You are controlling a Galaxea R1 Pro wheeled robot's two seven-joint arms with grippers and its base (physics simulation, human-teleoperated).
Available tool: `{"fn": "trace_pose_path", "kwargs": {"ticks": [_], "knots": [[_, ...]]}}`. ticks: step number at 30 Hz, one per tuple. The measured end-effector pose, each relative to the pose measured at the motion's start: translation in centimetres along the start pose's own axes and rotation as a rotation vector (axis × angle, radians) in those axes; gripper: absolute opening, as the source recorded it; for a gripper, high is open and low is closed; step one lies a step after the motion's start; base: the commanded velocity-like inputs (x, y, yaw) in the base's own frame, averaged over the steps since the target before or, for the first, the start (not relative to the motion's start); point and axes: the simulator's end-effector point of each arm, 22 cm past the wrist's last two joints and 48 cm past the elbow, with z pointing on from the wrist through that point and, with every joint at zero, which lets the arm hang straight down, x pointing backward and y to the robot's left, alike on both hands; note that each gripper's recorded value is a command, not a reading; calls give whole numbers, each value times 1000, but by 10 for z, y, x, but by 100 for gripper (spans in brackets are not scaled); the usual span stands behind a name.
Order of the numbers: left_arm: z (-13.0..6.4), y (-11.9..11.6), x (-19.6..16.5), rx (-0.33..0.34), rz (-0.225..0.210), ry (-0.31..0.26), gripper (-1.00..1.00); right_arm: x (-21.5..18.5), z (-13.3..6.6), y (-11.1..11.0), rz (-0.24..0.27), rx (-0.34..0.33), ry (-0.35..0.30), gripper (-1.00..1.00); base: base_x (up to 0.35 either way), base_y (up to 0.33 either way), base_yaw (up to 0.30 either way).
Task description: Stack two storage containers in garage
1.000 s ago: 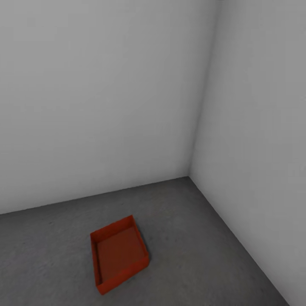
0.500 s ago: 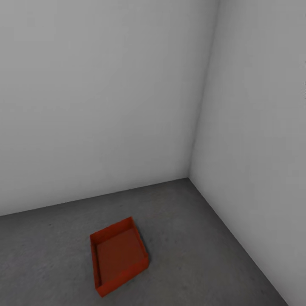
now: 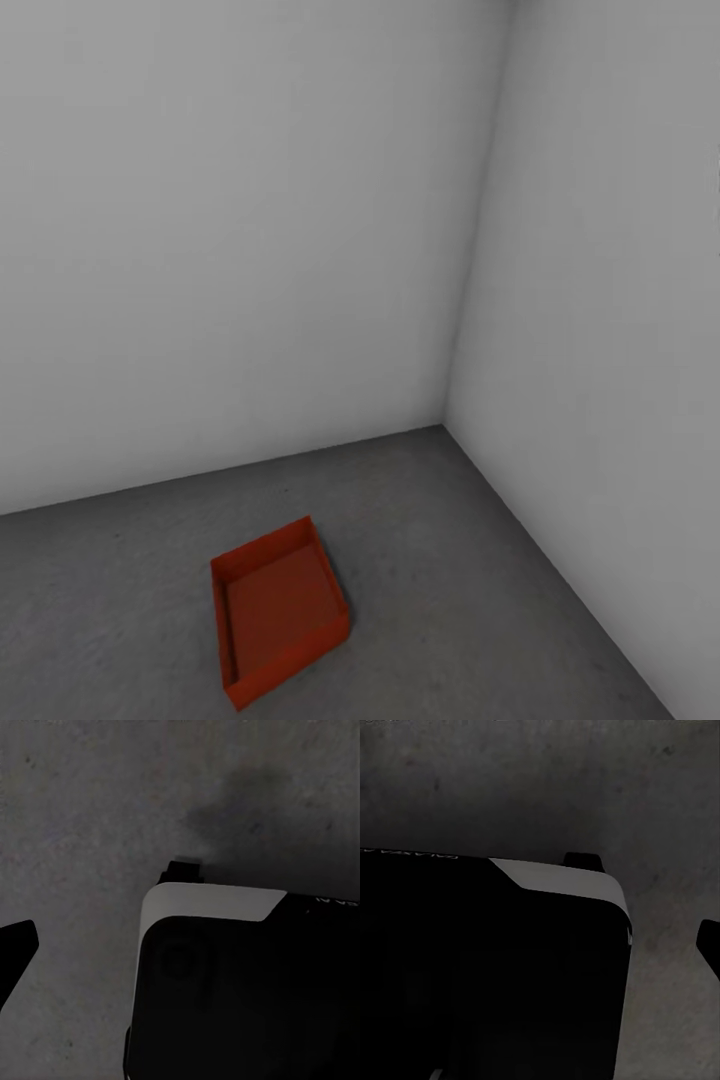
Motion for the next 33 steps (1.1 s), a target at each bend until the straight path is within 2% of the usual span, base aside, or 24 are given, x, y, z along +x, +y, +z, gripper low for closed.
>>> {"fn": "trace_pose_path", "kwargs": {"ticks": [28, 33], "knots": [[-4, -2, -14, 5, -3, -36, 100, -14, -3, -2, 1, 4, -36, 100, 0, 0, 0], [-4, -2, -15, 5, -2, -36, 100, -14, -3, -2, 2, 4, -36, 100, 0, 0, -139]]}}
